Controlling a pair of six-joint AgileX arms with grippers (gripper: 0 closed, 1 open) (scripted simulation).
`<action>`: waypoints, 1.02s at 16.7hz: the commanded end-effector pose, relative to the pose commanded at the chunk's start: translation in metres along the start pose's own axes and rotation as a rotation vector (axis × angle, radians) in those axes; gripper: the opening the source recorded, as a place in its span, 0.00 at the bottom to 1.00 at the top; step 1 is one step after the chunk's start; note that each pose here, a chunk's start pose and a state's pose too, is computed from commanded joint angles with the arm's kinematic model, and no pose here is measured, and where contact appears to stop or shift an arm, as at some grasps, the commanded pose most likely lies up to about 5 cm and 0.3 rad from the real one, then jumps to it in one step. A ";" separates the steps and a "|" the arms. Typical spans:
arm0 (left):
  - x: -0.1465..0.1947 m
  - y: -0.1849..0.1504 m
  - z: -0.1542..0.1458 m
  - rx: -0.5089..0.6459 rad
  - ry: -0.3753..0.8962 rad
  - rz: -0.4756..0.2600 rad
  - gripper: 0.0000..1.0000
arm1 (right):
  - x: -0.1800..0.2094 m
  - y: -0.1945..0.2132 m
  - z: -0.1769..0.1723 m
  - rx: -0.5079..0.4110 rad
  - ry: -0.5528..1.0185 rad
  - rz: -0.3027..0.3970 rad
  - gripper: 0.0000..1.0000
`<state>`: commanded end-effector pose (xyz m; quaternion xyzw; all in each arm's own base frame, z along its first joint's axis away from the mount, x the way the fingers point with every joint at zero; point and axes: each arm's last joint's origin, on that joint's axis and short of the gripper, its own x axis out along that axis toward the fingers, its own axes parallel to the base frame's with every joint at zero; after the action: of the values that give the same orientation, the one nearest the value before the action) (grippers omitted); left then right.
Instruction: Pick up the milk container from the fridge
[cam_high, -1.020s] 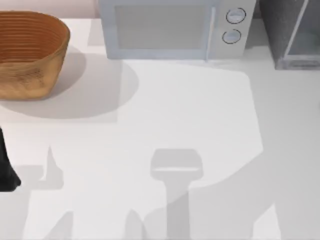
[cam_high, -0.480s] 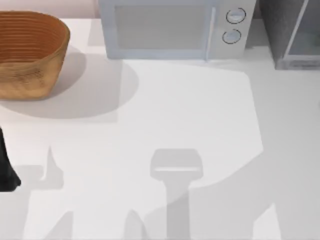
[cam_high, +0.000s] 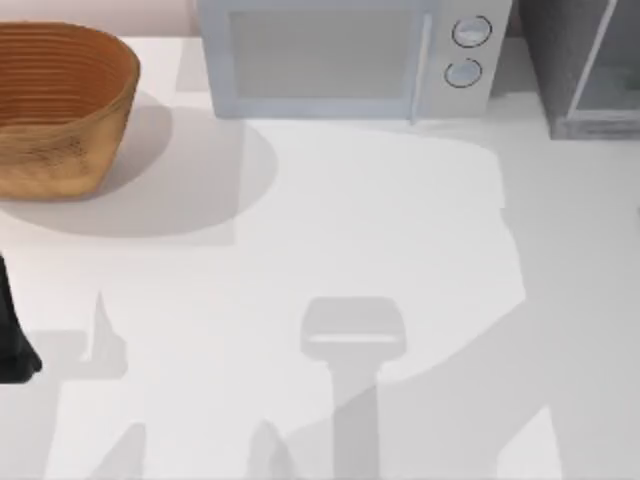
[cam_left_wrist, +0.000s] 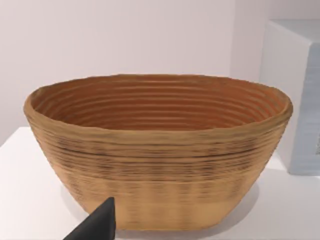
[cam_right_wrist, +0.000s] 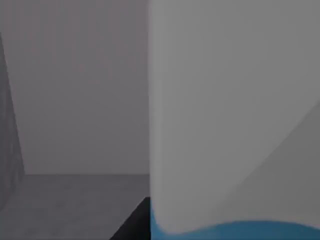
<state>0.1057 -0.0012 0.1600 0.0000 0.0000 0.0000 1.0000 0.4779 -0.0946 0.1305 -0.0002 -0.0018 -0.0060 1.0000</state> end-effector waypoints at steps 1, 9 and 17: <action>0.000 0.000 0.000 0.000 0.000 0.000 1.00 | 0.000 0.000 0.008 0.000 0.000 -0.001 0.00; 0.000 0.000 0.000 0.000 0.000 0.000 1.00 | -0.001 0.000 0.035 0.000 0.007 -0.001 0.00; 0.000 0.000 0.000 0.000 0.000 0.000 1.00 | -0.059 0.000 0.036 0.002 0.014 0.005 0.00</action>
<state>0.1057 -0.0012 0.1600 0.0000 0.0000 0.0000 1.0000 0.4184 -0.0936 0.1666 0.0005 0.0050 -0.0032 1.0000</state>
